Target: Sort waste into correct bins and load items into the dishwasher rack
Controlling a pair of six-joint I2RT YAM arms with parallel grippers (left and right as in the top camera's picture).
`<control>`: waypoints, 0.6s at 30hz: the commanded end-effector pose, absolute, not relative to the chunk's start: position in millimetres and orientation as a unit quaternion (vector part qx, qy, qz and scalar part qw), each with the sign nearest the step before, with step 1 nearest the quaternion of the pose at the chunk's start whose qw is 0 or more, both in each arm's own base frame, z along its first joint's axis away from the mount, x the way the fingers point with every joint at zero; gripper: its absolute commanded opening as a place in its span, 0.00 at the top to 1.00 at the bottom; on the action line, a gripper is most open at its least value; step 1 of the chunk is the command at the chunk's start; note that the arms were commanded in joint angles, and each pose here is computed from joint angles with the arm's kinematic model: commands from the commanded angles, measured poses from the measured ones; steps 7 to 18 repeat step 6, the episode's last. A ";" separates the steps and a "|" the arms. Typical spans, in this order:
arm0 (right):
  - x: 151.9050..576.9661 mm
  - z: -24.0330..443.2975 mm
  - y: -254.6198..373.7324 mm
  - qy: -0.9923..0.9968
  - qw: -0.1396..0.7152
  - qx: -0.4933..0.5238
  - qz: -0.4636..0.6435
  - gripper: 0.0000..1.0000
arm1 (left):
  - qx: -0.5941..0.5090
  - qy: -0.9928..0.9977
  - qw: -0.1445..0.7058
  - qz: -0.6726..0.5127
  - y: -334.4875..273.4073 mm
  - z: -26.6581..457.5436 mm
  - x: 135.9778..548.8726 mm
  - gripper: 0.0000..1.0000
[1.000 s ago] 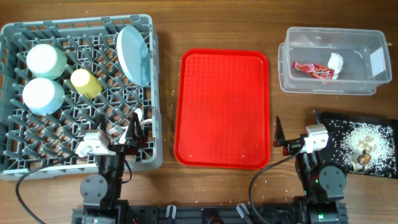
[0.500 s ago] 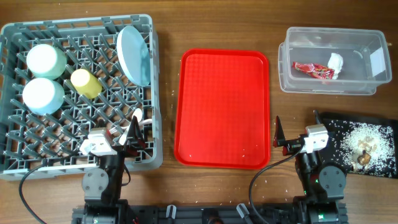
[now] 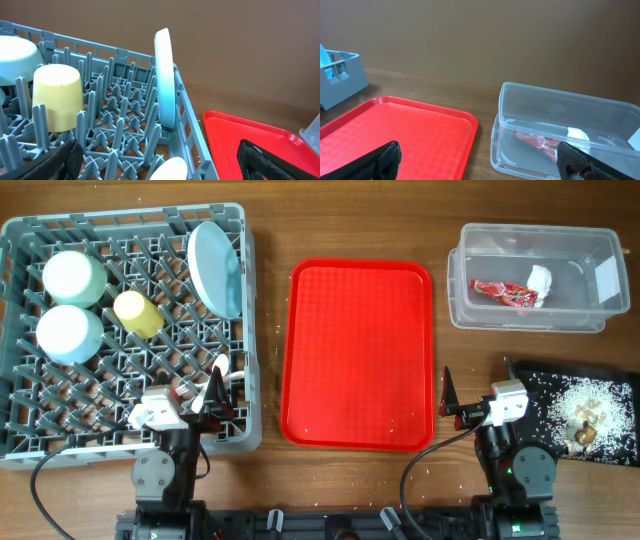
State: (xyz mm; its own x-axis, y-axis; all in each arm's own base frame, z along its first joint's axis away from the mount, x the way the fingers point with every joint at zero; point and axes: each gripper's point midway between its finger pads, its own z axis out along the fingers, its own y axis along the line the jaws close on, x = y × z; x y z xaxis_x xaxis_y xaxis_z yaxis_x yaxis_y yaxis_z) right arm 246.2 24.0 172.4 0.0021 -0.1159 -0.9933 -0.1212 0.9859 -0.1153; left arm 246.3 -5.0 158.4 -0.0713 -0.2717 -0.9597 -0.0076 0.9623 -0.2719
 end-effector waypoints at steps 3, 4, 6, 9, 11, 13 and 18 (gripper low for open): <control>246.1 174.3 21.0 0.705 0.706 -0.073 0.001 0.00 | -0.087 0.727 0.675 -0.091 -5.2 157.2 246.2 0.00; 246.1 174.3 21.0 0.705 0.706 -0.074 0.001 0.00 | -0.087 0.727 0.675 -0.091 -5.2 157.2 246.2 0.00; 246.1 174.3 21.0 0.705 0.706 -0.073 0.001 0.00 | -0.087 0.727 0.675 -0.091 -5.2 157.1 246.2 0.00; 246.1 174.3 21.0 0.705 0.706 -0.073 0.001 0.00 | -0.087 0.727 0.675 -0.091 -5.2 157.1 246.2 0.00; 246.1 174.3 21.0 0.705 0.706 -0.073 0.001 0.00 | -0.087 0.727 0.675 -0.091 -5.2 157.1 246.2 0.00; 246.1 174.3 21.0 0.705 0.706 -0.073 0.001 0.00 | -0.087 0.727 0.675 -0.091 -5.2 157.1 246.2 0.00; 246.1 174.3 21.0 0.705 0.706 -0.073 0.001 0.00 | -0.087 0.727 0.675 -0.091 -5.2 157.1 246.2 0.00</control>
